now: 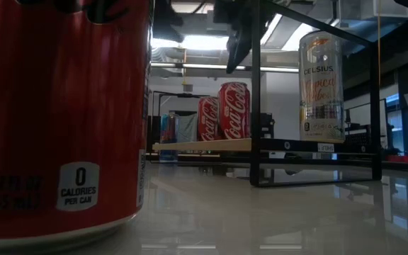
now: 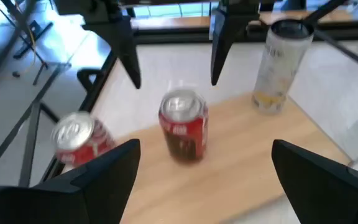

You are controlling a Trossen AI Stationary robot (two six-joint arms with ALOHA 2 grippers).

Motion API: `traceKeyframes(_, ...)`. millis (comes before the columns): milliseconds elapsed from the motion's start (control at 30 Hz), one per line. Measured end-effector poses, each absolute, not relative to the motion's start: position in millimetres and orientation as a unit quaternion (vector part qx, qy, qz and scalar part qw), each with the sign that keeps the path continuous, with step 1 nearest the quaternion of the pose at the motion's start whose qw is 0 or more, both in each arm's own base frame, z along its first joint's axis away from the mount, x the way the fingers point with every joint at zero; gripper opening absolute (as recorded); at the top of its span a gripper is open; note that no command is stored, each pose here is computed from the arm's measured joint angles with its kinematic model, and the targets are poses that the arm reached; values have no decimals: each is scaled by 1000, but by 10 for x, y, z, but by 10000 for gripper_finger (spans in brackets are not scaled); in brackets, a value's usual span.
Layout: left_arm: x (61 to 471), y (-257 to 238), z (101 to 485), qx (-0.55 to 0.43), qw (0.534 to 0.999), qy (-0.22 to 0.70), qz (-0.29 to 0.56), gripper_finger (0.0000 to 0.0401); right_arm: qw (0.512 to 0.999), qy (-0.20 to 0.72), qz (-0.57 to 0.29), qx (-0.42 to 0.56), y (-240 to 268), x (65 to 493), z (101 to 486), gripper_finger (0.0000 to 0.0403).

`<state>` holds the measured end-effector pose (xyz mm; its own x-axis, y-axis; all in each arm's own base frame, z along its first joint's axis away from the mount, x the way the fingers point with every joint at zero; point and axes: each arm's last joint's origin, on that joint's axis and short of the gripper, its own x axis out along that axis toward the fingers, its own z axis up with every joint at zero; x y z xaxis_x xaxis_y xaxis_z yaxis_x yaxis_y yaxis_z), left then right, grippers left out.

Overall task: Place canned beverage on shelf
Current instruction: Put the red white soda can on the shelf aligned with the other red white soda can

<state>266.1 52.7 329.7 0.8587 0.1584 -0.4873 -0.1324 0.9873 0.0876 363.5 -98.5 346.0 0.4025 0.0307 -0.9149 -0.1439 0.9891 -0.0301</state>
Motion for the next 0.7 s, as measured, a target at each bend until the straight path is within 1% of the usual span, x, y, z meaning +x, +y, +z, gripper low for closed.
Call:
traceKeyframes(267,3094,585,3084,34,974,213,69,353,823,564,50,-46,-905,3339,3816,390)
traceKeyframes(400,3275,648,2977,48,978,189,73,353,834,550,21,-42,-856,3129,3981,390)
traceKeyframes(533,3390,722,2873,42,980,178,82,353,845,533,-7,-45,-810,2929,4108,390)
traceKeyframes(700,3494,785,2716,30,978,186,89,353,863,502,-32,-46,-766,2747,4138,390)
